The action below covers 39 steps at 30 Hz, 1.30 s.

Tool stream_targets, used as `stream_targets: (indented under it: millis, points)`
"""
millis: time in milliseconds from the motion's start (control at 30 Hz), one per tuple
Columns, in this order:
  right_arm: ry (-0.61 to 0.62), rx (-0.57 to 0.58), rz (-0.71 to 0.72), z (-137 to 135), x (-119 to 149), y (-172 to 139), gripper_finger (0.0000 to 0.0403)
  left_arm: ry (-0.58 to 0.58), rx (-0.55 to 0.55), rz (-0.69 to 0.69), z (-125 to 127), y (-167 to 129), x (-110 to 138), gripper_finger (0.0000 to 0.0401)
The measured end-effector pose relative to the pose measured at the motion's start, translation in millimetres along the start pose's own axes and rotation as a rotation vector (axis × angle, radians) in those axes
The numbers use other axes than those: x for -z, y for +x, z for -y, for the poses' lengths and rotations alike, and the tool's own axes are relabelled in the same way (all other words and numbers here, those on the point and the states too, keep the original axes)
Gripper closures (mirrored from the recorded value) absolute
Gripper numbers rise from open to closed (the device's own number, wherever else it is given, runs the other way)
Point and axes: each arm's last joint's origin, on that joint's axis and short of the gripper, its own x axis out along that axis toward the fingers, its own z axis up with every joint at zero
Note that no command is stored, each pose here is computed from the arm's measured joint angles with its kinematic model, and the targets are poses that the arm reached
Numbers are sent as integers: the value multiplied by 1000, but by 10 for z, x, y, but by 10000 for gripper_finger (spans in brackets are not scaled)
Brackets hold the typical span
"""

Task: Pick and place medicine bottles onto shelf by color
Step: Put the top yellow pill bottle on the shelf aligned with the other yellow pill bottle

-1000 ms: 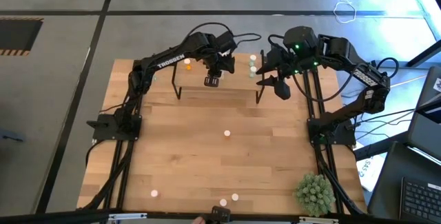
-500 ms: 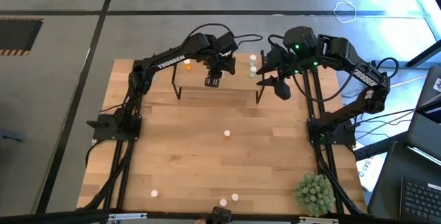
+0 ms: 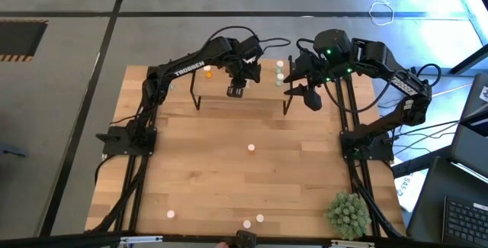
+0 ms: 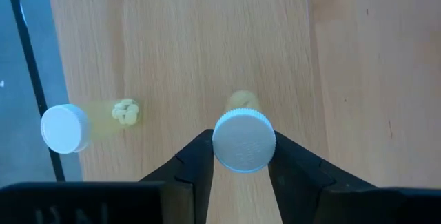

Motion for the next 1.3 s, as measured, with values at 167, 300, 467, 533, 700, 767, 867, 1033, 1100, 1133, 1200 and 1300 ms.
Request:
stream_targets:
  millis: [167, 300, 467, 533, 700, 767, 867, 1033, 1100, 1133, 1200, 1300]
  points:
    - [0, 0, 0, 1, 0, 0, 210, 18, -4, -10, 16, 22, -11, 279]
    - [0, -1, 0, 0, 0, 0, 210, 16, -8, -10, 25, 26, -22, 279]
    - [0, -1, 0, 0, 0, 0, 210, 66, -49, -31, 26, 24, -31, 278]
    - [0, -2, 1, 0, 0, 0, 210, 61, -49, -28, 25, 24, -33, 278]
    - [1, -1, 1, 0, 0, 0, 210, 51, -42, -30, 29, 25, -29, 280]
    - [0, 0, 0, 0, 0, 0, 210, 40, -42, -29, 29, 24, -29, 283]
    - [2, 0, 0, 1, 0, 0, 210, 21, -41, -28, 29, 26, -30, 283]
    - [21, 52, -2, 16, -4, 0, 210, 10, 24, -4, 37, 28, -15, 282]
    - [24, 104, -14, 31, 3, -2, 210, 3, 32, 0, 33, 28, -12, 282]
    - [25, 121, -19, 36, 6, -1, 210, 3, 31, 0, 33, 28, -11, 282]
    - [24, 147, -22, 44, 6, -1, 210, 2, 31, -1, 31, 30, -10, 282]
    - [16, 195, -30, 58, 8, -3, 210, 1, 32, -1, 31, 30, -10, 282]
